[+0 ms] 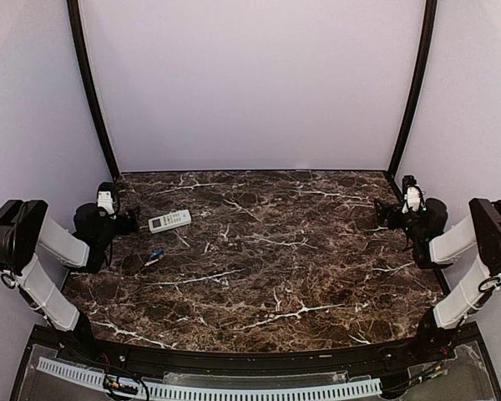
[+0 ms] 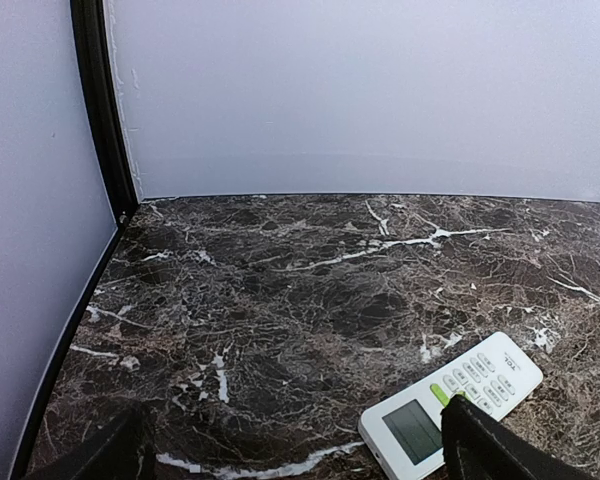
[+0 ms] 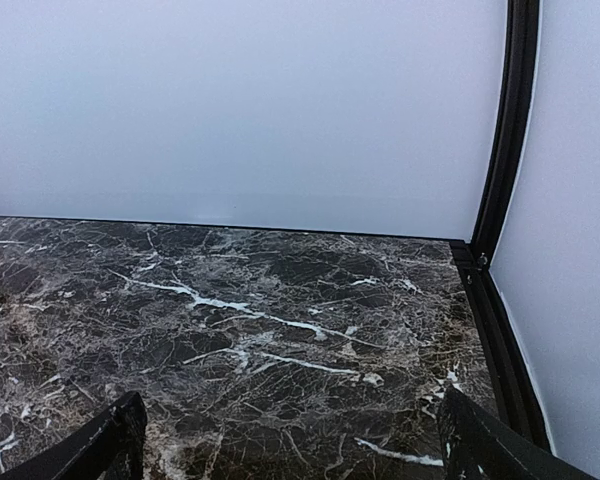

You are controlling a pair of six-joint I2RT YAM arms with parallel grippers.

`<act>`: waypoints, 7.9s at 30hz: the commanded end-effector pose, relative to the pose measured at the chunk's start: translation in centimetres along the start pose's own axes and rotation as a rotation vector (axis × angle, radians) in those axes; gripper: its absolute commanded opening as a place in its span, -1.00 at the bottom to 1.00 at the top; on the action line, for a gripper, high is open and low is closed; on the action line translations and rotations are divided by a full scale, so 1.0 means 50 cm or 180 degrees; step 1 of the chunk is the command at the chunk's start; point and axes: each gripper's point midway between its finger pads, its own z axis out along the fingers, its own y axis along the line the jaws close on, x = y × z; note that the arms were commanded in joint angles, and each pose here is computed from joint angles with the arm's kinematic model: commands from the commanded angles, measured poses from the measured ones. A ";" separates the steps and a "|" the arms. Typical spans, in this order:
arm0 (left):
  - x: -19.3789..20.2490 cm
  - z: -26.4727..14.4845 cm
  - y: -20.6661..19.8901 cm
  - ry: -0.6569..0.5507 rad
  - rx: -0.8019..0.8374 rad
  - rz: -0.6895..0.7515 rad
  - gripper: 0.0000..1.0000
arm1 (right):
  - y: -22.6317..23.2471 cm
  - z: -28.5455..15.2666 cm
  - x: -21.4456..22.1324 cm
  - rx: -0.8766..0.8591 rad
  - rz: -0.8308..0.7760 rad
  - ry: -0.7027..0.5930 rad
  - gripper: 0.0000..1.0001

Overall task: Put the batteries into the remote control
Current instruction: Pick up the remote control from the center of the board, then pass from the left arm to the right, then pass from the right arm to the left, then remove the battery cover from the remote control.

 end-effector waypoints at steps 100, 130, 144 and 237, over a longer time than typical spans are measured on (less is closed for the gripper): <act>-0.265 -0.093 -0.636 -0.0671 0.2640 0.2963 -0.87 | 0.630 -0.107 -0.362 -0.2526 0.0467 0.1245 0.96; -0.247 -0.255 -0.769 -0.1126 0.2730 0.3279 -0.92 | 0.825 -0.127 -0.256 -0.3436 0.0276 0.1751 -1.00; -0.409 -0.364 -0.767 -0.0553 0.3340 0.0593 0.97 | 0.760 -0.165 -0.356 -0.2820 -0.1126 -0.0466 -1.00; -0.433 -0.346 -0.677 -0.0858 0.3133 -0.1103 -1.00 | 0.870 -0.134 -0.308 -0.3309 0.1810 0.0916 0.43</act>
